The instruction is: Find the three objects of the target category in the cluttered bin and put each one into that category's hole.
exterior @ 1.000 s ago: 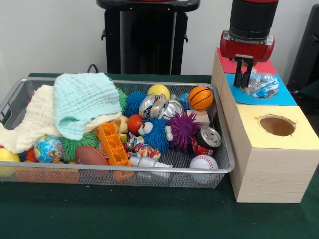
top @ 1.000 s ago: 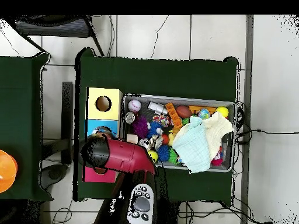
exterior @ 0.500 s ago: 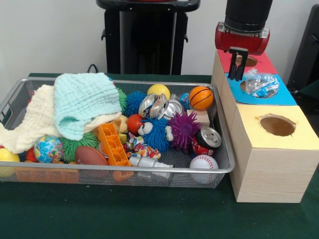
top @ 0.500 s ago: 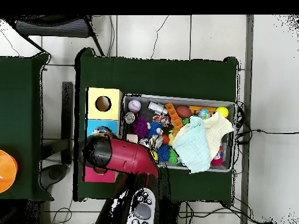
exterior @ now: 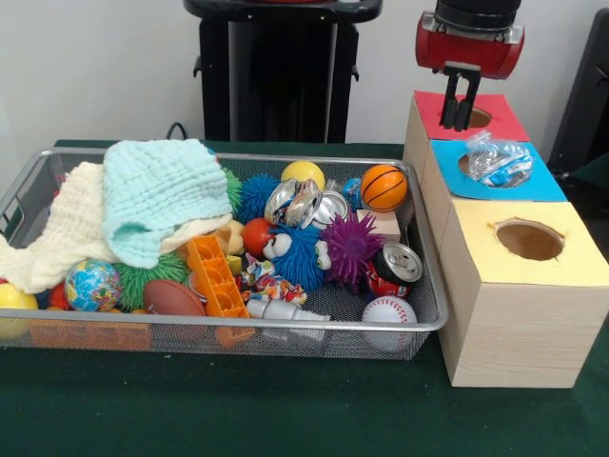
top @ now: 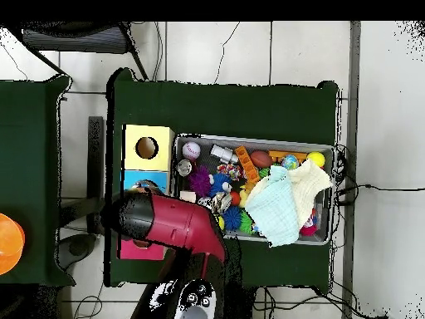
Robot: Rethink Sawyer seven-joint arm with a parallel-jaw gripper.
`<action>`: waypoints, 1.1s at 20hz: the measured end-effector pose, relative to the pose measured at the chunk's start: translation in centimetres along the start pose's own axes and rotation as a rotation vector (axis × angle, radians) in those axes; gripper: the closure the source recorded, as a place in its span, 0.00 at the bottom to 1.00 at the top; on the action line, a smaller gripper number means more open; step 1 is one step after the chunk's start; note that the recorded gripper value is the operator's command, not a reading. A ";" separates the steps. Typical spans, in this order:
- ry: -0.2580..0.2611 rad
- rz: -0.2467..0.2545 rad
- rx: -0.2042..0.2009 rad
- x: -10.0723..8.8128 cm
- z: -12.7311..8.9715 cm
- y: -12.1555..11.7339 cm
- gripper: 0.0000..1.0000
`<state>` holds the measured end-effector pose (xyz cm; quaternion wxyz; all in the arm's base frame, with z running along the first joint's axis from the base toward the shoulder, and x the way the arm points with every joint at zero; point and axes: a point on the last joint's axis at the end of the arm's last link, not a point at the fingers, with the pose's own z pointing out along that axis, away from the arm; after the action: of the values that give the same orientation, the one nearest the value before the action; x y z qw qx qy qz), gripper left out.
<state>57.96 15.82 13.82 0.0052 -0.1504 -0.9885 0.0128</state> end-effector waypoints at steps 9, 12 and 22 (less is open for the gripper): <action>-0.005 -0.010 -0.021 1.0 -0.6 2.4 1.00; -0.004 -0.006 -0.027 1.1 -0.5 3.0 1.00; -0.047 0.040 -0.036 0.2 1.5 3.2 1.00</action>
<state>58.73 18.88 12.27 -0.0211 -0.1699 -0.9852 -0.0012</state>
